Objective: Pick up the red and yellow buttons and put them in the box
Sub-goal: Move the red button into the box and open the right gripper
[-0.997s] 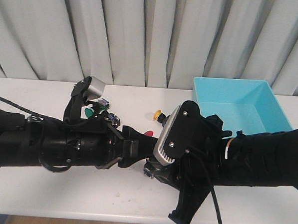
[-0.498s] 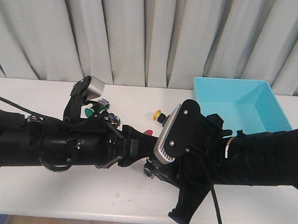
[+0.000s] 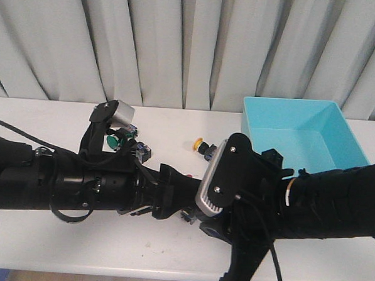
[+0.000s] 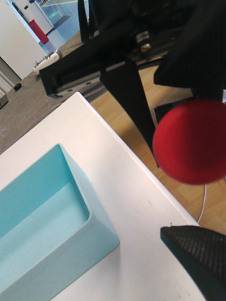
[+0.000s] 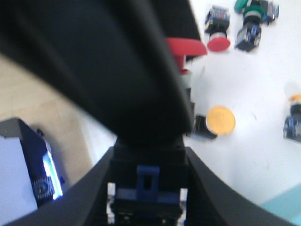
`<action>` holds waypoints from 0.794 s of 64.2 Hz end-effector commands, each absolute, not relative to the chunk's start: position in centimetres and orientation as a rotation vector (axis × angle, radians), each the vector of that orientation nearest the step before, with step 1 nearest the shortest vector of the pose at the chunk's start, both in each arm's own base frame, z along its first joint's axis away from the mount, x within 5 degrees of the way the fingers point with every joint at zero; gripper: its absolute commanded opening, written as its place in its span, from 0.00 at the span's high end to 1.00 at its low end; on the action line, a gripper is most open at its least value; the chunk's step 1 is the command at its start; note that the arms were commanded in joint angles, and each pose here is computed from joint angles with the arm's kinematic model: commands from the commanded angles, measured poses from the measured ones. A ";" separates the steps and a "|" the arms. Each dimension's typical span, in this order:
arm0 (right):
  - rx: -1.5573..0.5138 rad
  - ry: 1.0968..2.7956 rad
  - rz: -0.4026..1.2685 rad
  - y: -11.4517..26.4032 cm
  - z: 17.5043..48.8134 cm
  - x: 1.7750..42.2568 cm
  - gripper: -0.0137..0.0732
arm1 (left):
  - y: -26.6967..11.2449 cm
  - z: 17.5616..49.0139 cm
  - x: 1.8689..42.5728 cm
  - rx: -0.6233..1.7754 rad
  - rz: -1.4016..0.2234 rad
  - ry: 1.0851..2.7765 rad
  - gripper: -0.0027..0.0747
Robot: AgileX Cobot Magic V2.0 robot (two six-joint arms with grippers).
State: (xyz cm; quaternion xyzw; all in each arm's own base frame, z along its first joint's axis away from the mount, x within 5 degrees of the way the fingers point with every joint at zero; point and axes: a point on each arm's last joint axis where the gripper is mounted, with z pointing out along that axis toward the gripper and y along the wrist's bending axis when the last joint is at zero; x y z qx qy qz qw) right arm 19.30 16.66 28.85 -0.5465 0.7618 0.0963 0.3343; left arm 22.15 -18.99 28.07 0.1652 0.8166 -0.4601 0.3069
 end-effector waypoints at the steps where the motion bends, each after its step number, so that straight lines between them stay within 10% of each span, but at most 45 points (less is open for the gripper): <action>1: -1.328 1.967 0.188 15.6 31.1 19.4 0.66 | -18.8 30.0 21.9 0.424 -1.256 2.087 0.22; 33: -0.271 2.575 -0.108 0.2 30.3 24.6 0.64 | -18.8 30.0 21.9 0.423 -1.256 2.087 0.22; 51: -0.072 2.727 -0.092 -3.2 27.9 30.1 0.63 | -18.8 30.0 21.9 0.422 -1.257 2.087 0.22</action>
